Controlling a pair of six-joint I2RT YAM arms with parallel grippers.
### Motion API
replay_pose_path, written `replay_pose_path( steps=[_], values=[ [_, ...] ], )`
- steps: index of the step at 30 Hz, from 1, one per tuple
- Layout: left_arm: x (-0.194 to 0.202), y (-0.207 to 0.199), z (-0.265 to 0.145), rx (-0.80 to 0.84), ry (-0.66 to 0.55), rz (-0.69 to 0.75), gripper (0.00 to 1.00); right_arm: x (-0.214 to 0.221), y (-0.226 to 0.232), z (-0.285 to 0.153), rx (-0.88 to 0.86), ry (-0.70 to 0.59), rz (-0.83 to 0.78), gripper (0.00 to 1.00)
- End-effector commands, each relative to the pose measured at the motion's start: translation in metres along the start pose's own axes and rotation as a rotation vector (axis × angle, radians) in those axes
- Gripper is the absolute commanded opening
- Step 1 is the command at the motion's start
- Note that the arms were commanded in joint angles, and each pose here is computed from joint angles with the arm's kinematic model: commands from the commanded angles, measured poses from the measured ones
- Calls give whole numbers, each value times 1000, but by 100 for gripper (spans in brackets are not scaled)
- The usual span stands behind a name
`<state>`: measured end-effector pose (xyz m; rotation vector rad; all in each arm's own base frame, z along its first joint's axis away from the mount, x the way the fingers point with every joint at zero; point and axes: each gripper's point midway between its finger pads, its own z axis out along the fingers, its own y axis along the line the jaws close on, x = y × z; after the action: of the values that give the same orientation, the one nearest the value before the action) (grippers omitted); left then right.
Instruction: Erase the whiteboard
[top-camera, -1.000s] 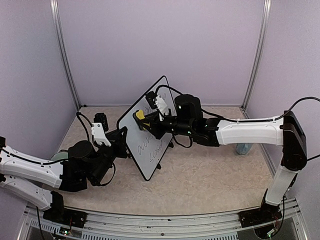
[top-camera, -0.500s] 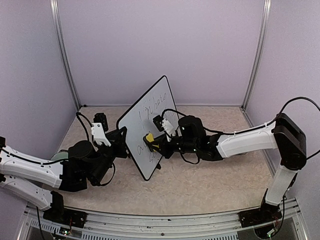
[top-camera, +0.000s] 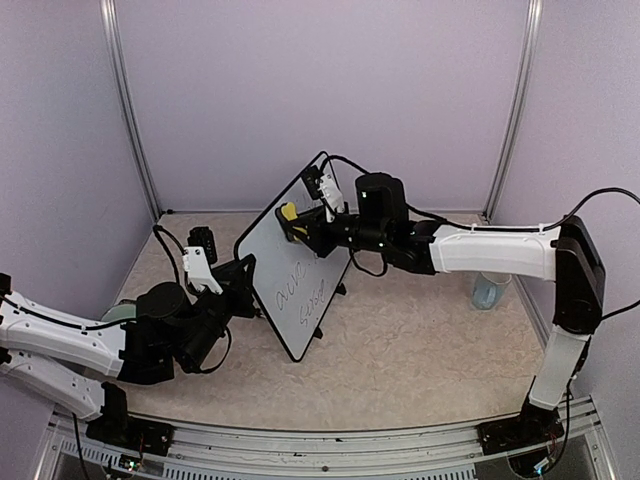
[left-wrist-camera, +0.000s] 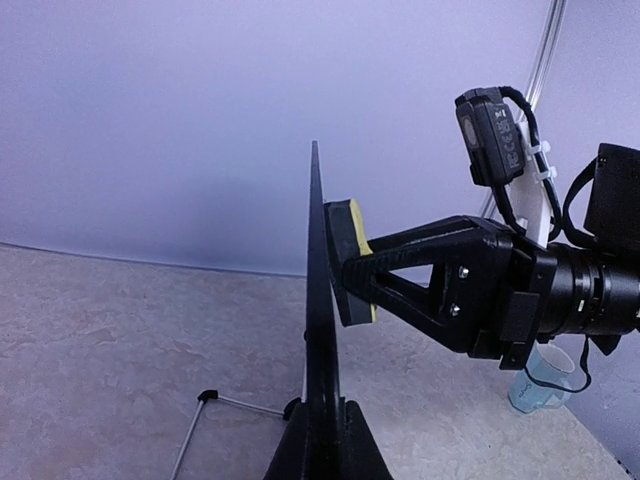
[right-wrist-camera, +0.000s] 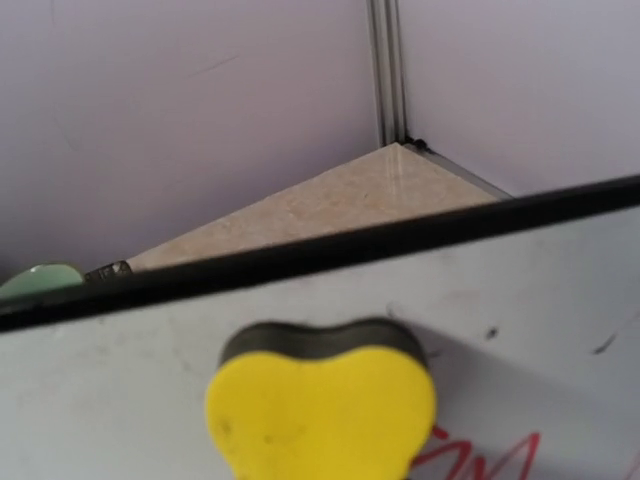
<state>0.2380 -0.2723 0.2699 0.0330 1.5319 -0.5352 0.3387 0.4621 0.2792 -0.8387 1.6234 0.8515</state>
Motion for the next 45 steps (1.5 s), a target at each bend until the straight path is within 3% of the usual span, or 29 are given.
replay_pose_path(
  steps=[1, 11, 20, 27, 37, 45],
  values=[
    [18, -13, -5, 74, 61, 77, 0, 40, 11, 7, -70, 70, 17, 0],
    [16, -12, -5, 71, 57, 80, 0, 121, 16, -15, -91, 160, 95, 0],
    [19, -15, -5, 82, 66, 68, 0, 63, 7, -3, -74, -22, 52, 0],
    [20, -16, -5, 84, 69, 72, 0, 46, 11, 6, -86, -147, -5, 0],
    [16, -16, -8, 102, 72, 73, 0, 16, 6, 20, -59, -197, -73, 0],
    [8, -19, -16, 134, 75, 51, 0, 19, -23, 37, 5, -147, -87, 0]
  ],
)
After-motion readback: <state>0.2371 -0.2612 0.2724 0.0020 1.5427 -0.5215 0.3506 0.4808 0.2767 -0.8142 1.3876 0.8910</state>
